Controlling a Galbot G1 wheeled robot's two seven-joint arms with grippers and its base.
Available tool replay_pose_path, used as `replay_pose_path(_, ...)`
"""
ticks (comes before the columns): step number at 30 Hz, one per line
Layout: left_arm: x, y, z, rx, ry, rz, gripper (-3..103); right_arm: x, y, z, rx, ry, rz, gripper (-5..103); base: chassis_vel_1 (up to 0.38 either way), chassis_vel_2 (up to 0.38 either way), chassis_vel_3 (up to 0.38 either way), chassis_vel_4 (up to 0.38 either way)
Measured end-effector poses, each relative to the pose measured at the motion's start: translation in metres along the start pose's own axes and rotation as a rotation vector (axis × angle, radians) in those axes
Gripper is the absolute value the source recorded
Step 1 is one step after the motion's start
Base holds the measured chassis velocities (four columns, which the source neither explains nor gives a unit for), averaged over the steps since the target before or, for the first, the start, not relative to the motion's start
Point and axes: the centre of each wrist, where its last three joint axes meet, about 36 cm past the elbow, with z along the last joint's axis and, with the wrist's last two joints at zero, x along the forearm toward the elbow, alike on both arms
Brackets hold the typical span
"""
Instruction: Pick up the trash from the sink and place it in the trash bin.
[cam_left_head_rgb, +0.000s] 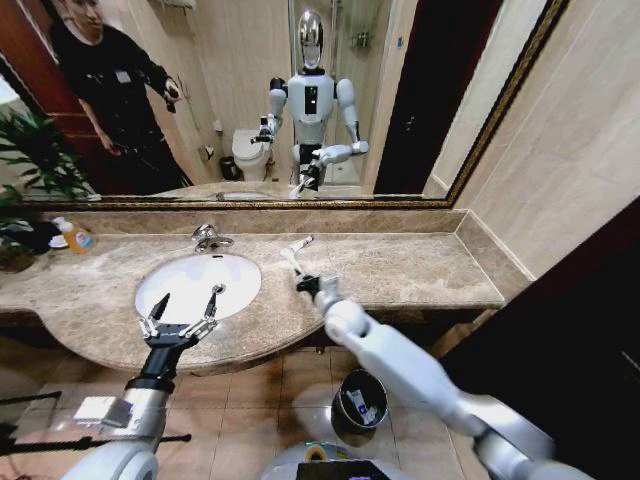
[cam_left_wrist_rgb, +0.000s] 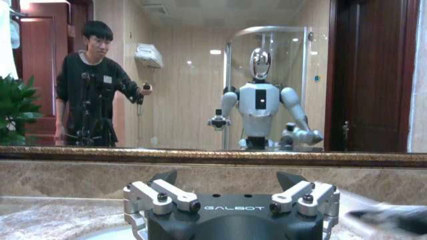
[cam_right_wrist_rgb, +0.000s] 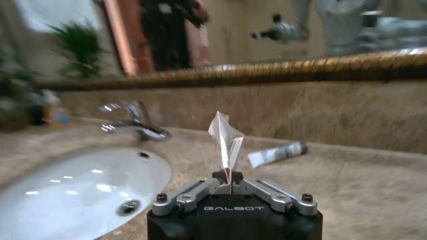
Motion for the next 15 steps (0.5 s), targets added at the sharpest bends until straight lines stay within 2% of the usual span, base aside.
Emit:
replay_pose_path(3, 0.000, 0.000, 0.000, 0.000, 0.000, 0.000, 100, 0.066, -0.061, 0.012, -0.014, -0.032, -0.093, 0, 0.000, 0.000, 0.000, 0.000)
replay_pose_path(4, 0.000, 0.000, 0.000, 0.000, 0.000, 0.000, 100, 0.066, -0.061, 0.012, -0.014, -0.032, -0.093, 0, 0.000, 0.000, 0.000, 0.000)
replay_pose_path(7, 0.000, 0.000, 0.000, 0.000, 0.000, 0.000, 100, 0.114, -0.110, 0.033, 0.026, -0.058, -0.226, 0, 0.000, 0.000, 0.000, 0.000)
replay_pose_path(8, 0.000, 0.000, 0.000, 0.000, 0.000, 0.000, 100, 0.114, -0.110, 0.033, 0.026, -0.058, -0.226, 0, 0.000, 0.000, 0.000, 0.000)
replay_pose_path(10, 0.000, 0.000, 0.000, 0.000, 0.000, 0.000, 100, 0.168, -0.158, 0.054, 0.065, -0.088, -0.366, 0, 0.000, 0.000, 0.000, 0.000)
replay_pose_path(11, 0.000, 0.000, 0.000, 0.000, 0.000, 0.000, 100, 0.168, -0.158, 0.054, 0.065, -0.088, -0.366, 0, 0.000, 0.000, 0.000, 0.000)
replay_pose_path(14, 0.000, 0.000, 0.000, 0.000, 0.000, 0.000, 100, 0.231, -0.193, 0.088, 0.058, -0.012, -0.493, 0, 0.000, 0.000, 0.000, 0.000)
replay_pose_path(15, 0.000, 0.000, 0.000, 0.000, 0.000, 0.000, 100, 0.231, -0.193, 0.088, 0.058, -0.012, -0.493, 0, 0.000, 0.000, 0.000, 0.000)
